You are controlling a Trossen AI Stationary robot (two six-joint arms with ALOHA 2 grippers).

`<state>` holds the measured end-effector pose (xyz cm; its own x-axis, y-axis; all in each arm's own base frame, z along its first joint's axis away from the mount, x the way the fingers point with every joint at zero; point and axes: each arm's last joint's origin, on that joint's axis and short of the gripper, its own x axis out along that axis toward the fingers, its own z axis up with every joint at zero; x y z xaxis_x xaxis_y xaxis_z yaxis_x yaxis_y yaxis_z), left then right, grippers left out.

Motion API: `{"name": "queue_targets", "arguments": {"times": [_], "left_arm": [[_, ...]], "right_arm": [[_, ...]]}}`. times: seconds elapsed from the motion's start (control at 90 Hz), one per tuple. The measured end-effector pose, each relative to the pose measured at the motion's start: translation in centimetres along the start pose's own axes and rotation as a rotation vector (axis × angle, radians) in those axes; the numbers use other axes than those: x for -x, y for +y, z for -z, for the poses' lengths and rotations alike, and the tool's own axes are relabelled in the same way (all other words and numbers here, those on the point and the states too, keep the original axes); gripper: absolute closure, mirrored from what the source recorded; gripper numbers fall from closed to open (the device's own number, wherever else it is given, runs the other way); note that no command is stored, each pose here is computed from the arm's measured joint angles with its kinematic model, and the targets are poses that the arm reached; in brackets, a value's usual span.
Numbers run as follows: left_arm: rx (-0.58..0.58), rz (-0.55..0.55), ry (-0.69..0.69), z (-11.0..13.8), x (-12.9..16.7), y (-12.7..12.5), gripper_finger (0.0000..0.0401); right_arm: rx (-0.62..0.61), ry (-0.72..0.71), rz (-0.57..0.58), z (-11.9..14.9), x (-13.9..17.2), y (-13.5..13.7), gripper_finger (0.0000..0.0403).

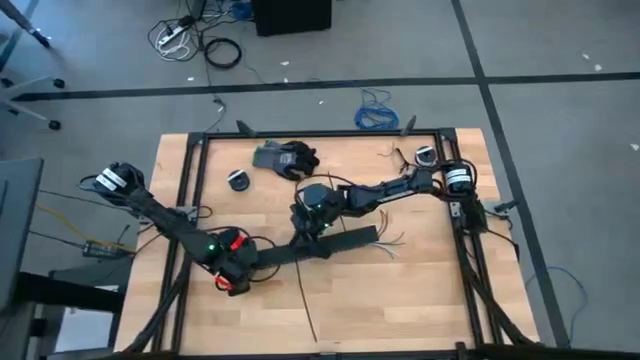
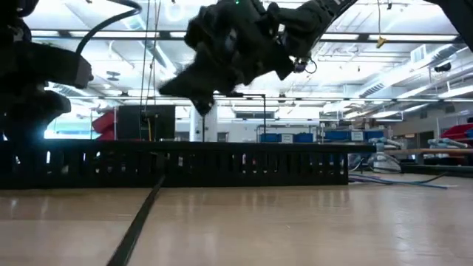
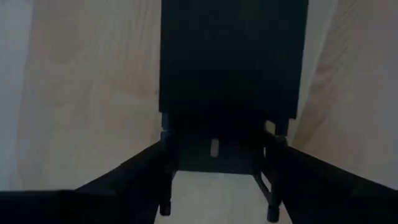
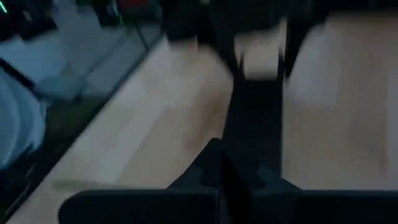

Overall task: Ziptie cables
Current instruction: Close the black cable duct

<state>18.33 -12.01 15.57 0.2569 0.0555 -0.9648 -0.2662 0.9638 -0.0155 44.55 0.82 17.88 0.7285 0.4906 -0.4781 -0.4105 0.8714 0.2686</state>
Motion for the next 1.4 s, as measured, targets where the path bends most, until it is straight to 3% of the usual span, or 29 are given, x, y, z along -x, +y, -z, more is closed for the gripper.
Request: {"name": "queue_targets", "arguments": {"times": [0.167,0.278,0.444,0.778,1.233,1.4], "left_arm": [[-0.01,0.003,-0.008,0.0,0.0,-0.1,0.0137],[-0.014,0.0,-0.018,0.0,0.0,-0.1,0.0137],[-0.016,-0.004,-0.029,-0.1,0.0,-0.1,0.0141],[-0.016,-0.002,-0.034,-0.1,0.0,-0.1,0.0185],[-0.014,0.012,-0.032,-0.2,0.0,-0.2,0.0186],[-0.017,0.027,-0.021,-0.3,0.7,-0.4,0.0165]], "right_arm": [[-0.046,0.178,0.077,1.7,0.1,0.2,0.0403],[-0.044,0.209,0.111,2.0,0.0,0.4,0.0403],[-0.043,0.209,0.122,2.5,-0.1,0.3,0.0403],[-0.03,0.182,0.134,2.7,-0.6,0.0,0.0403],[-0.044,0.123,0.09,2.8,-2.3,-1.5,0.0403],[-0.063,0.157,0.08,3.1,-2.2,-1.5,0.0403]]}}
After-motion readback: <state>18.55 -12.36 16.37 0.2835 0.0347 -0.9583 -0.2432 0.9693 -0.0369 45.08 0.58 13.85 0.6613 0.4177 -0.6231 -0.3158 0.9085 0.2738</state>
